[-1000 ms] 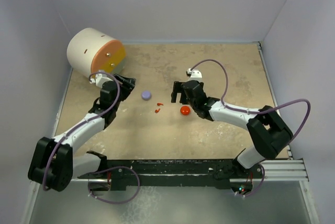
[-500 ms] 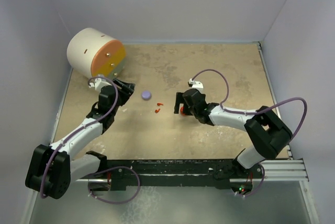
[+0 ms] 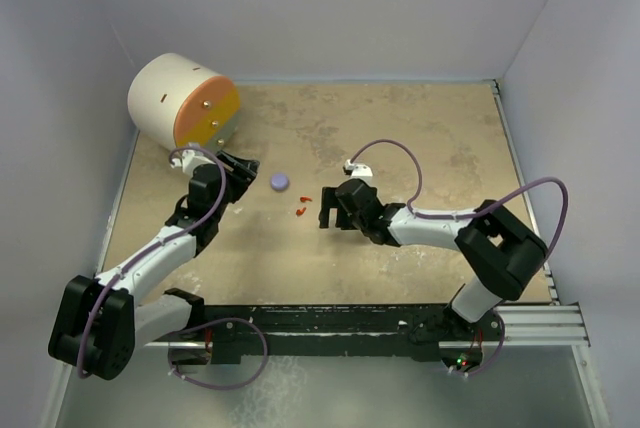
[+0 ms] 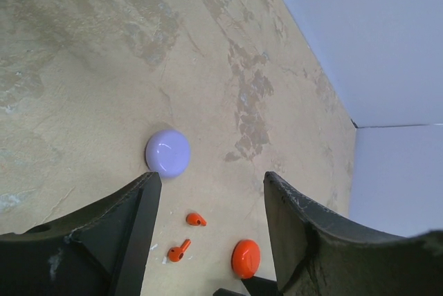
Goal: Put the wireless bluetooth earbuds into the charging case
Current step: Pick up the charging case at the center of the board.
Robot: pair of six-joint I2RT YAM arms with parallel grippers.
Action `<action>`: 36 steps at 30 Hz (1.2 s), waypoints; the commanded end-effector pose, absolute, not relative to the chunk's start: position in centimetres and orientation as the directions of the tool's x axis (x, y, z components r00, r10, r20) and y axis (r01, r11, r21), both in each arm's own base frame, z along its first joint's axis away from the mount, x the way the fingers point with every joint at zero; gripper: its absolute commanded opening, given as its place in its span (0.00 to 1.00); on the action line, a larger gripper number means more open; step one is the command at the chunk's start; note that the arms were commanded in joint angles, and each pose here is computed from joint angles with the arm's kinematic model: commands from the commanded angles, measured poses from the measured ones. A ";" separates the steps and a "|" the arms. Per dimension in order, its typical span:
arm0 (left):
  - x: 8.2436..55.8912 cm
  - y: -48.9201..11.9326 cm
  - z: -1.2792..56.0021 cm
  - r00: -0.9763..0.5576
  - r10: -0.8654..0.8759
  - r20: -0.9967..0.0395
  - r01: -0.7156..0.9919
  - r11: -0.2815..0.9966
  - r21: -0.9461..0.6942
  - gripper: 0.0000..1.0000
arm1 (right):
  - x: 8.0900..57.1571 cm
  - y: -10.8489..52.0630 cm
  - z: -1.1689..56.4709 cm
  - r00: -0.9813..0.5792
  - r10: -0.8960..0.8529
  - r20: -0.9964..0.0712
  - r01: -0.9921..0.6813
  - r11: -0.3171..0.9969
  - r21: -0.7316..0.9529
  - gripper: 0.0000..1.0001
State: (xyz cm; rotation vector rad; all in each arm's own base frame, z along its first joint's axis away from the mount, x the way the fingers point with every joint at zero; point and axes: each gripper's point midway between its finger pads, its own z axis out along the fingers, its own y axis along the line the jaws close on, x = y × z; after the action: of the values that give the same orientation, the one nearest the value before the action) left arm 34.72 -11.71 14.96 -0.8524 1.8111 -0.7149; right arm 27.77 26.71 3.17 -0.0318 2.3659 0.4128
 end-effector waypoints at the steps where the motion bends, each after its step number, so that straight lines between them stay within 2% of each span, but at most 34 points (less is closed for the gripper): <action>1: 34.9 -11.6 15.8 -0.256 -0.819 -0.514 -0.208 0.566 -0.798 0.60 | 27.9 28.5 3.3 -0.746 0.107 -0.658 -0.146 0.937 0.318 1.00; 23: 34.9 -11.5 16.0 -0.252 -0.815 -0.522 -0.204 0.572 -0.794 0.60 | 27.5 29.7 4.0 -0.735 0.076 -0.674 -0.181 0.936 0.303 1.00; 36: 34.9 -11.2 16.5 -0.241 -0.814 -0.528 -0.211 0.575 -0.791 0.61 | 26.0 26.9 5.0 -0.725 0.060 -0.686 -0.142 0.962 0.234 1.00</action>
State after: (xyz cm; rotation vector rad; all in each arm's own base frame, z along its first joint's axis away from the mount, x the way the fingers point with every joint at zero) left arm 34.34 -11.51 14.36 -0.8640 1.8239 -0.7033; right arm 26.08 28.37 3.65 -0.1118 2.3809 0.3996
